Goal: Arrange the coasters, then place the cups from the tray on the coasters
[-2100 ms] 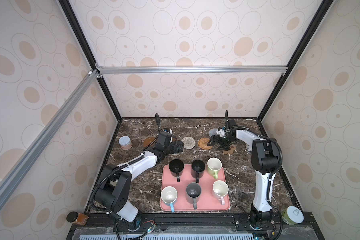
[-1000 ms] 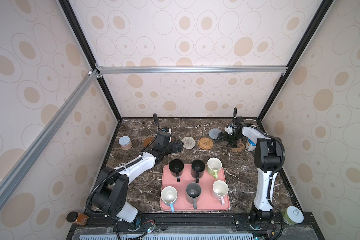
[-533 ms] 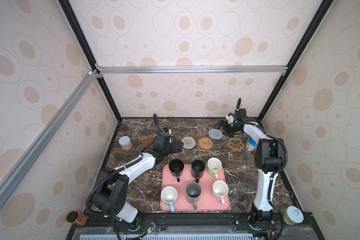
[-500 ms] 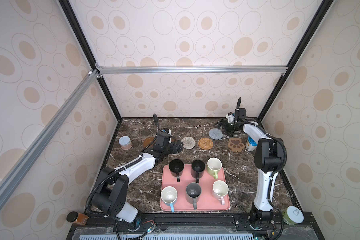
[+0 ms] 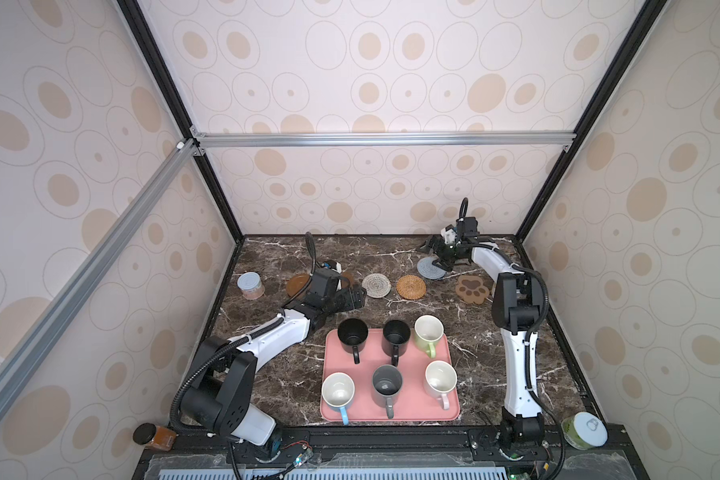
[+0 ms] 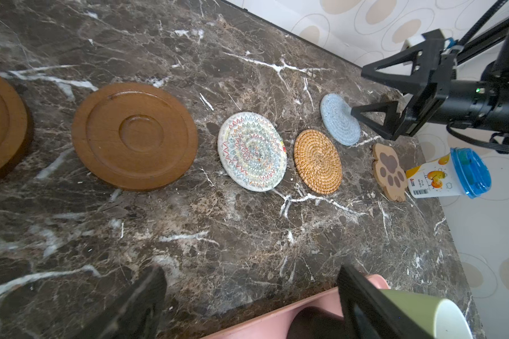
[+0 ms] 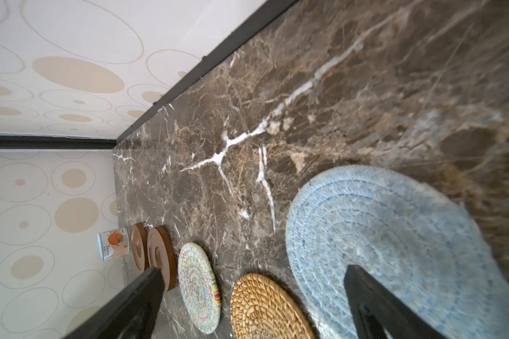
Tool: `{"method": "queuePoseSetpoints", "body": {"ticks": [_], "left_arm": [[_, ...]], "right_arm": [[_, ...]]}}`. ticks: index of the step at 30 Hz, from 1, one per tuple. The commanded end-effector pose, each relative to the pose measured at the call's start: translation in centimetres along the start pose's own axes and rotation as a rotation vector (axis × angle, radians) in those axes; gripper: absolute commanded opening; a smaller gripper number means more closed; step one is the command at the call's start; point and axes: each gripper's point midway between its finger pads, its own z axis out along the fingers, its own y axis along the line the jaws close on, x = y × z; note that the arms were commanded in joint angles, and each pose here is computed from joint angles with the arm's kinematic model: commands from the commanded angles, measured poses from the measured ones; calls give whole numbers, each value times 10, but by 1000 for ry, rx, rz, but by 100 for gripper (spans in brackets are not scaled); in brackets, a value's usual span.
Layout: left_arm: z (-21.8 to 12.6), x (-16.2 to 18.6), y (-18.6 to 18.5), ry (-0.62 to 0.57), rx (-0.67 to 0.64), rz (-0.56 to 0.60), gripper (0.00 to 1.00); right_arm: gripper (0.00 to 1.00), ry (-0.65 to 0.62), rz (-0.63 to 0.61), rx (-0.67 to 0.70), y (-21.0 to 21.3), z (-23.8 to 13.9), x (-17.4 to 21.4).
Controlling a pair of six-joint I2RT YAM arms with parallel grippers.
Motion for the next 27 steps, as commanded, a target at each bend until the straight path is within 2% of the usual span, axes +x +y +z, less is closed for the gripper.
{"method": "queuePoseSetpoints", "body": {"ticks": [1,6,7,13,27], "left_arm": [[-8,-14,-7,-45,21,-12,92],[-8,-18,-8,-54,16,-8,95],[-8,-19,-9,-55,17,-5,100],[-8,-25,-11,-64,18,3,100],[-6,-29,-16,-68,31,-2,100]], "right_arm": [[100,51,19,73,-20,7,12],[100,124,17,172,-47,8,35],[100,134,15,193,-51,6,39],[100,150,-21,281,-66,-10,54],[100,225,-73,295,-69,-34,91]]}}
